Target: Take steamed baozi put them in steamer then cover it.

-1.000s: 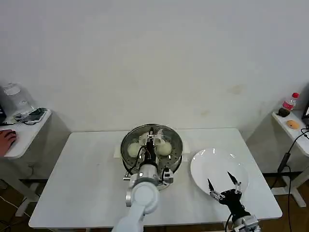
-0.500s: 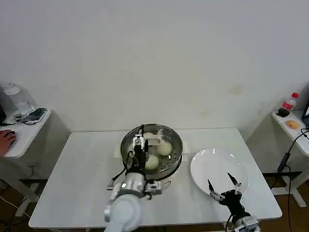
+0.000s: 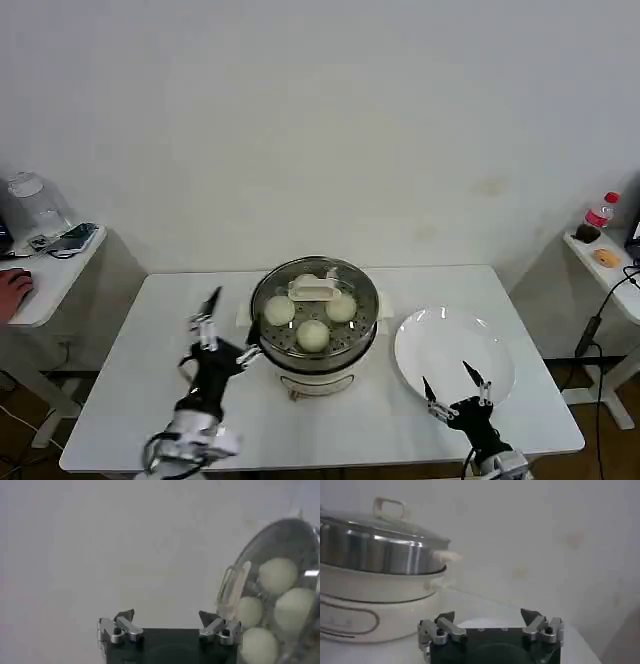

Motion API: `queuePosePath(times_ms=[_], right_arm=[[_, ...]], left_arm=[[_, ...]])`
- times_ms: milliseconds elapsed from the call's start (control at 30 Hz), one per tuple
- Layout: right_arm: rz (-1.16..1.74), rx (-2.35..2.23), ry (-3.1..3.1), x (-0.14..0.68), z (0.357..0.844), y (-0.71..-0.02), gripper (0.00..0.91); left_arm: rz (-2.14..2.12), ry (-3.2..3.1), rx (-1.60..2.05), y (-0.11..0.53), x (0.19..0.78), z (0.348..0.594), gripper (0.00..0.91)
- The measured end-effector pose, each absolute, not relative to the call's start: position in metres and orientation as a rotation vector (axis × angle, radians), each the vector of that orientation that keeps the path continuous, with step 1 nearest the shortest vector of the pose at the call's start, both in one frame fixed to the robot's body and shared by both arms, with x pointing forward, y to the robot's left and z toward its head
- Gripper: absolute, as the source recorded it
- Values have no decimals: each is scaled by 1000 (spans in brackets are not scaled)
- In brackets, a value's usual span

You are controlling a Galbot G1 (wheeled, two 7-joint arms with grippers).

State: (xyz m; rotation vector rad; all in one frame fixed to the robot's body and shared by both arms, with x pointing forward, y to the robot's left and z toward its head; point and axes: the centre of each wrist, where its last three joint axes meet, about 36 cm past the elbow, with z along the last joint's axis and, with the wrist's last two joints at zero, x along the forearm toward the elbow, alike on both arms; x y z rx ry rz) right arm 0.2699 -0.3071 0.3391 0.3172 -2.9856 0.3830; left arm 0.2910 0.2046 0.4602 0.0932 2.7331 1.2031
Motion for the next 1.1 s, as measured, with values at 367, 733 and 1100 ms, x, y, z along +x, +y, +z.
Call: queuePosePath(times_ms=[367, 733, 1100], right_arm=[[359, 370, -2966, 265, 343, -306, 907], [330, 414, -2944, 265, 341, -301, 907], [308, 454, -2935, 267, 339, -292, 907]], left_arm=[[515, 3076, -167, 241, 248, 424, 907], [316, 3226, -315, 249, 209, 392, 907], [262, 3283, -343, 251, 194, 376, 907]])
